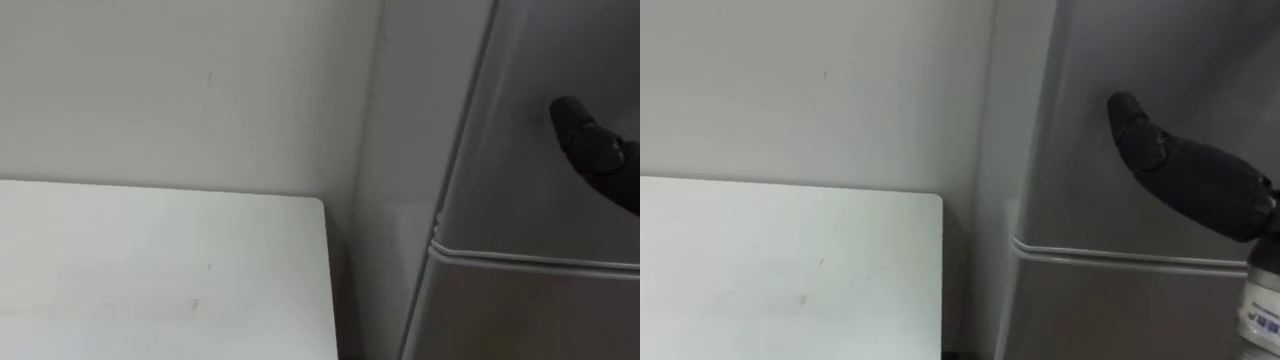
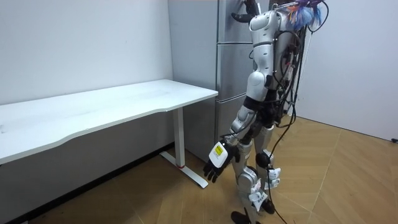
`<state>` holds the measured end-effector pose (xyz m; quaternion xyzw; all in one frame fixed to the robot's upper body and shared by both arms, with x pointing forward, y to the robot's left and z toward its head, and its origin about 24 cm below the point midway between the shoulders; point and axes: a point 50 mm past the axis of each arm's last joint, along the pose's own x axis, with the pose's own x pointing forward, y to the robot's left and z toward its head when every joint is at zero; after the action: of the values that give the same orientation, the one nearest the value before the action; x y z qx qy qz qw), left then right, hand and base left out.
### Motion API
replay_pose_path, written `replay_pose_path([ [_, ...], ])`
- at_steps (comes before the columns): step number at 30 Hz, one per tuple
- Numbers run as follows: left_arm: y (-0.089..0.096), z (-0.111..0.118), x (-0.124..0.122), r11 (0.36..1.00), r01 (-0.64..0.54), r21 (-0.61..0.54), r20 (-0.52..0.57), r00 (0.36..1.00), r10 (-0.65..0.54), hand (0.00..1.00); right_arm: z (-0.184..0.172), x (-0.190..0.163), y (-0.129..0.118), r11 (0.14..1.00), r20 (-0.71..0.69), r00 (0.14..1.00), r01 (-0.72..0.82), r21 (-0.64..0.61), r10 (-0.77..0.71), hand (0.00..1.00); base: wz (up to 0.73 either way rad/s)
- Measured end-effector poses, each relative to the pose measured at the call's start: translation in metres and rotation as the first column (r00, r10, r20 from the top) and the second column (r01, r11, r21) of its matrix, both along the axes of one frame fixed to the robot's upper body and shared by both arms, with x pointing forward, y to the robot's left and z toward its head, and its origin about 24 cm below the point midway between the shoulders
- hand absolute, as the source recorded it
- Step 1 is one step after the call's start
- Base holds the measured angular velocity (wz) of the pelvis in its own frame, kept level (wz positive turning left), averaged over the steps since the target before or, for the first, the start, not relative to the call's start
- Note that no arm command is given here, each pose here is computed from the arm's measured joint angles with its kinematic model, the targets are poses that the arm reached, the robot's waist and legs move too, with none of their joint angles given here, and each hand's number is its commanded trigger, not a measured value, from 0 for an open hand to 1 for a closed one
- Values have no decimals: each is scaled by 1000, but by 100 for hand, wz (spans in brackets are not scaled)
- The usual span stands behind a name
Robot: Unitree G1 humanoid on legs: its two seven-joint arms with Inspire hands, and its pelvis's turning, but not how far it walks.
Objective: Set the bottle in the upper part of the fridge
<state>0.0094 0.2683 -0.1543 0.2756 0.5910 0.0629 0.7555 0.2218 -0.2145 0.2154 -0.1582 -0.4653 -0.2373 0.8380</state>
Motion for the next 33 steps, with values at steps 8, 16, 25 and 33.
replay_pose_path([
  [8,3,1,12,999,34,27,-13,999,-33,0,-9,14,-1,998,-41,997,60,-28,-61,0,0],
  [16,1,5,28,997,62,37,25,998,-63,0,-17,29,-8,996,-88,992,87,-15,-88,0,-2],
  [25,2,5,19,998,56,25,-40,998,-55,0,-26,48,-15,990,-164,976,135,-42,-141,0,-1],
  [33,1,8,23,998,70,4,-21,997,-70,0,-32,57,-24,980,-207,959,180,-88,-194,0,6],
])
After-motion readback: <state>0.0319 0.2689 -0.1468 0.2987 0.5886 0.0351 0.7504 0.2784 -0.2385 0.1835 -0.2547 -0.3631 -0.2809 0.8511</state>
